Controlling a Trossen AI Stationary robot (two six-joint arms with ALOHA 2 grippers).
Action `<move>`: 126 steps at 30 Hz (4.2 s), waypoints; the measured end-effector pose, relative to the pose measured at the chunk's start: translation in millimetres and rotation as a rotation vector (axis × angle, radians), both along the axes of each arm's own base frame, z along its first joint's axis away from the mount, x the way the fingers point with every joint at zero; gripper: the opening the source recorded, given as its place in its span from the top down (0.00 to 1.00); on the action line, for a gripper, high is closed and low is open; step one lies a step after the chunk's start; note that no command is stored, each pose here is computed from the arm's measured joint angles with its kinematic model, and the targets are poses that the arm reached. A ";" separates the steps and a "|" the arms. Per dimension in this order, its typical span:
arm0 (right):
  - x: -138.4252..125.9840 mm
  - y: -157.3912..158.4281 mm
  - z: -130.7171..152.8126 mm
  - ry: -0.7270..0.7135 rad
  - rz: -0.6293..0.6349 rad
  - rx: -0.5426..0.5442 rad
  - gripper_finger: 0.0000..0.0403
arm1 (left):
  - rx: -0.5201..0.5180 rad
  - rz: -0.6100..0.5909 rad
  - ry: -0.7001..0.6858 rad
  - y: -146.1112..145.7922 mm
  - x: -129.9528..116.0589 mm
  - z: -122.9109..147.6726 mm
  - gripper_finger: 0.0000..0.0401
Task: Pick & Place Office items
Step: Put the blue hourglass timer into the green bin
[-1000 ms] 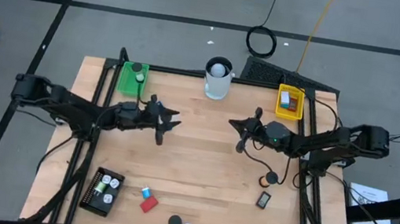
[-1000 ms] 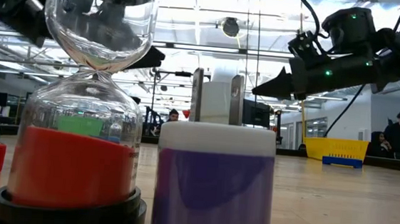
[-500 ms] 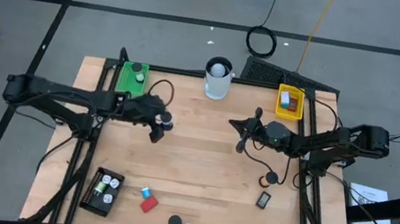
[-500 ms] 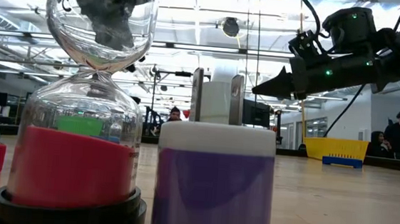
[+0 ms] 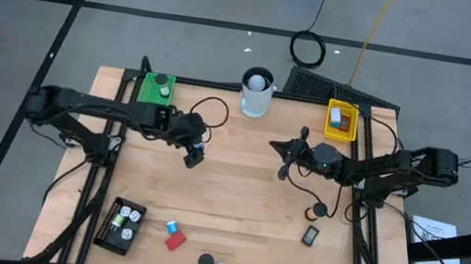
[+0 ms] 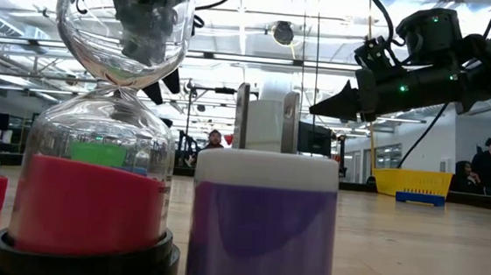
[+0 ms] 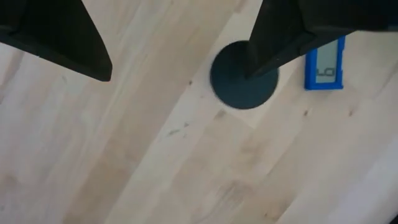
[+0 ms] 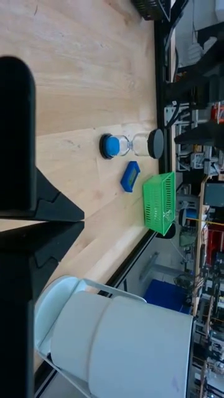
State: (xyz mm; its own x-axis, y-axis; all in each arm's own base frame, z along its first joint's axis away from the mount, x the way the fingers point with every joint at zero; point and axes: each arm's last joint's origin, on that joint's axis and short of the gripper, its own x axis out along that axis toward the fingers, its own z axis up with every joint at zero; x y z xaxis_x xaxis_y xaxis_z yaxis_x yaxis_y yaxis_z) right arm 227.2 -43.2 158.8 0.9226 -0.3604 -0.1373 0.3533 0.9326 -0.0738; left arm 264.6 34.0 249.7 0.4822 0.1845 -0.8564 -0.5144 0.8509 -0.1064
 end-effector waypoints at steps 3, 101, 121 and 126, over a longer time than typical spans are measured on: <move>0.0 0.0 0.0 0.000 0.000 0.000 0.99 | 0.001 0.008 0.004 3.4 2.3 -0.4 0.07; 0.0 0.0 -1.3 0.014 0.001 0.002 0.99 | 0.220 0.397 0.051 32.1 -115.7 30.8 0.48; 0.0 0.1 -1.4 0.015 0.002 0.002 0.99 | 0.234 0.722 0.210 101.4 -148.2 13.0 0.48; 0.0 0.2 -1.5 0.015 0.004 0.003 0.99 | 0.216 0.744 0.153 112.3 -153.1 -10.2 0.48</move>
